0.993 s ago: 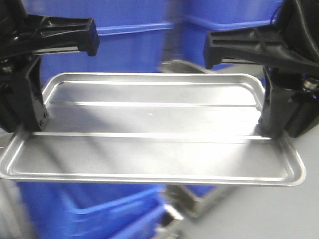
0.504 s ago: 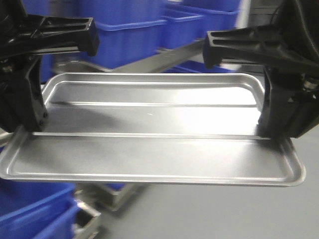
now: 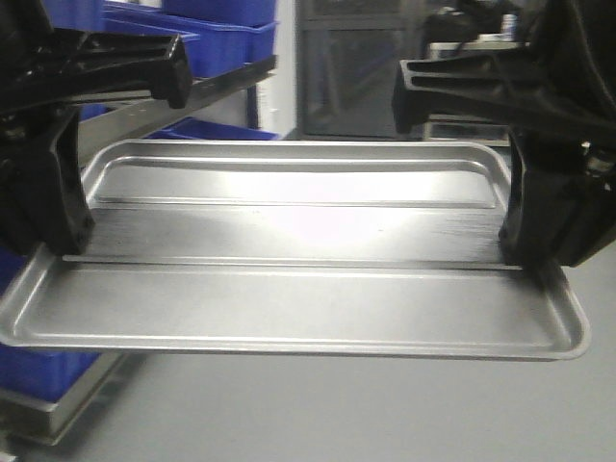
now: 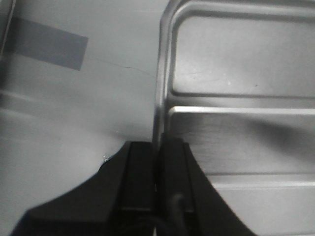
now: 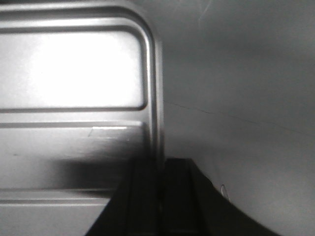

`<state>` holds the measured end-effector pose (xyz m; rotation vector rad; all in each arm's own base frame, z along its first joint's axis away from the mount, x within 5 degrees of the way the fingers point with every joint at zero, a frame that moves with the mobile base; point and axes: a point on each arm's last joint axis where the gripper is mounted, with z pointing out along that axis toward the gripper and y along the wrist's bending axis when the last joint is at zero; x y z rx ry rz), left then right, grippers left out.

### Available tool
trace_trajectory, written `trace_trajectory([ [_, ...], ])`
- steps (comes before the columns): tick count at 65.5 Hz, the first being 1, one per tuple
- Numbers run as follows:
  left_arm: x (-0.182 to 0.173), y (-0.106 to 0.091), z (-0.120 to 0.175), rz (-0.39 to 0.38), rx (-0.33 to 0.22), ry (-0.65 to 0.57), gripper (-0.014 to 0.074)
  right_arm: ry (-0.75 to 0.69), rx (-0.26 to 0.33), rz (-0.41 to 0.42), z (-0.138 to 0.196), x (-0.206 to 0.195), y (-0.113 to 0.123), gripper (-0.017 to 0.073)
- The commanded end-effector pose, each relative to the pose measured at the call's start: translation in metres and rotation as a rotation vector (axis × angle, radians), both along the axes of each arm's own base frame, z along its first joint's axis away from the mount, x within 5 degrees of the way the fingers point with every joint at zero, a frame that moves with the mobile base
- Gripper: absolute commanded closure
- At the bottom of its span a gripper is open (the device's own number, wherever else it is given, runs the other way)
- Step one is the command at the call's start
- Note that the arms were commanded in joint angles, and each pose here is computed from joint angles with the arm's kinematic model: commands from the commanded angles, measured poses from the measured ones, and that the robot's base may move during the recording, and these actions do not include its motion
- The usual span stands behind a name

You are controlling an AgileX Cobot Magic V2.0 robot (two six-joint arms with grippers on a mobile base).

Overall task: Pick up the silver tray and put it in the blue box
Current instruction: 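Hold the tray level in both grippers while the base drives to the blue crate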

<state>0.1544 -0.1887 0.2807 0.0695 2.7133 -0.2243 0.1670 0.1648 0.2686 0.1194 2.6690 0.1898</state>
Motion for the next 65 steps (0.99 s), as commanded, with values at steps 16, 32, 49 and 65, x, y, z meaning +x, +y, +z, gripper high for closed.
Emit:
trace_trajectory([
  [16, -0.0015, -0.0039, 0.0166, -0.018, -0.086, -0.054, 0.0690, -0.084, 0.062, 0.026, 0.0177, 0.0018, 0.0015, 0.0501],
  [32, -0.0015, -0.0039, 0.0166, -0.018, -0.086, -0.054, 0.0690, -0.084, 0.062, 0.025, 0.0176, 0.0017, 0.0014, 0.0501],
  [49, -0.0015, -0.0039, 0.0166, -0.018, -0.086, -0.054, 0.0689, -0.084, 0.062, 0.025, 0.0176, 0.0017, 0.0014, 0.0501],
  [65, -0.0015, -0.0039, 0.0166, -0.018, -0.086, -0.054, 0.0690, -0.084, 0.062, 0.025, 0.0176, 0.0017, 0.0014, 0.0501],
])
